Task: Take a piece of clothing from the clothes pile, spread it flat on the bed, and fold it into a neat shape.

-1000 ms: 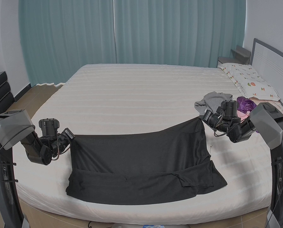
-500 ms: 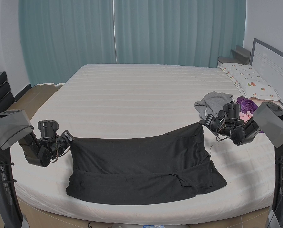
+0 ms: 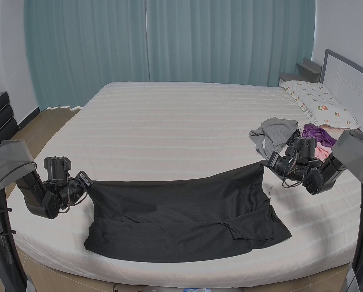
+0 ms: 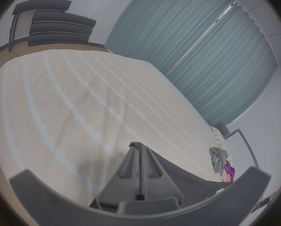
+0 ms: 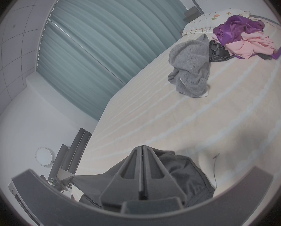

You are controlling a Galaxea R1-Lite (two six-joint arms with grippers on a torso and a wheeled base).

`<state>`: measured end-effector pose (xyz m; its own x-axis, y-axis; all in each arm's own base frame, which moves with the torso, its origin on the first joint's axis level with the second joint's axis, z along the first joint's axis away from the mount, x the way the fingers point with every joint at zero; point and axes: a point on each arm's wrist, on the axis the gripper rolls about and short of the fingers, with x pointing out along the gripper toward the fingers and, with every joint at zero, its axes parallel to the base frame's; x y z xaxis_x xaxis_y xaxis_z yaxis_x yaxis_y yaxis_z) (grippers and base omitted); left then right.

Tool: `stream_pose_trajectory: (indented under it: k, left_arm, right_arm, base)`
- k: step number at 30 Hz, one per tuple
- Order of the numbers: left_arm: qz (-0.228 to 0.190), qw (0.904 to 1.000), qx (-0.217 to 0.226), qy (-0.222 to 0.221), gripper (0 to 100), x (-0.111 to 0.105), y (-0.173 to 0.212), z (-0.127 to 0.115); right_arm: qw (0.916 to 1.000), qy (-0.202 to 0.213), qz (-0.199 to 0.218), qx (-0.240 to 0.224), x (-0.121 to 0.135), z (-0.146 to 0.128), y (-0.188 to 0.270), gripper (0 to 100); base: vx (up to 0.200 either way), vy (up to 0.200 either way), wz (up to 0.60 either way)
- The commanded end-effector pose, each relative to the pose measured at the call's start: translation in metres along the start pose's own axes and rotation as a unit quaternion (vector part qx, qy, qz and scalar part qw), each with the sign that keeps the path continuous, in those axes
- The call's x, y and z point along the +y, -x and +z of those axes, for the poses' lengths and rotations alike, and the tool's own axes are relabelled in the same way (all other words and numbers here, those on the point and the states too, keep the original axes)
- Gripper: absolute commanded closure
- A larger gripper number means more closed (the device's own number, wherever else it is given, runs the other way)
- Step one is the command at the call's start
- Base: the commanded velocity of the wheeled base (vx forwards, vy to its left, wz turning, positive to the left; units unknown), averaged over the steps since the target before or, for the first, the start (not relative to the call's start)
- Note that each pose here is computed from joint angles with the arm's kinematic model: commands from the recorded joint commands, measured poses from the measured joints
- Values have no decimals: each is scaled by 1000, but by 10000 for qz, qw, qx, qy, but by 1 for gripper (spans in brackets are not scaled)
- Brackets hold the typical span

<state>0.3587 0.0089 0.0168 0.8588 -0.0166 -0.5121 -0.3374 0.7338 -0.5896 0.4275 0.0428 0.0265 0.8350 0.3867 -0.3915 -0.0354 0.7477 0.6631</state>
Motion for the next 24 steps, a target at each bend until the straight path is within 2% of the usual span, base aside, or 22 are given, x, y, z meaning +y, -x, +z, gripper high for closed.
stream_pose_trajectory:
  k: [1, 4, 14, 18, 24]
  left_arm:
    - [32, 10000, 56, -2, 100, 1, 8, -2]
    - [90, 9997, 147, -166, 100, 5, 15, -6]
    - [172, 9987, 298, -376, 100, 9, 33, -13]
    - [271, 9977, 414, -457, 100, 15, 35, -19]
    - [398, 9951, 726, -539, 100, 22, 40, -34]
  right_arm:
    - [10000, -35, -62, -7, -5, -2, 11, 100]
    - [9997, -107, -21, 198, -11, -12, 23, 100]
    - [9992, -154, -122, 337, -24, -19, 41, 100]
    - [9988, -109, -202, 431, -28, -24, 46, 100]
    - [9957, 191, -397, 815, -38, -46, 51, 100]
  base:
    - [0, 0, 0]
    - [0, 0, 0]
    - [0, 0, 0]
    - [0, 0, 0]
    - [0, 0, 0]
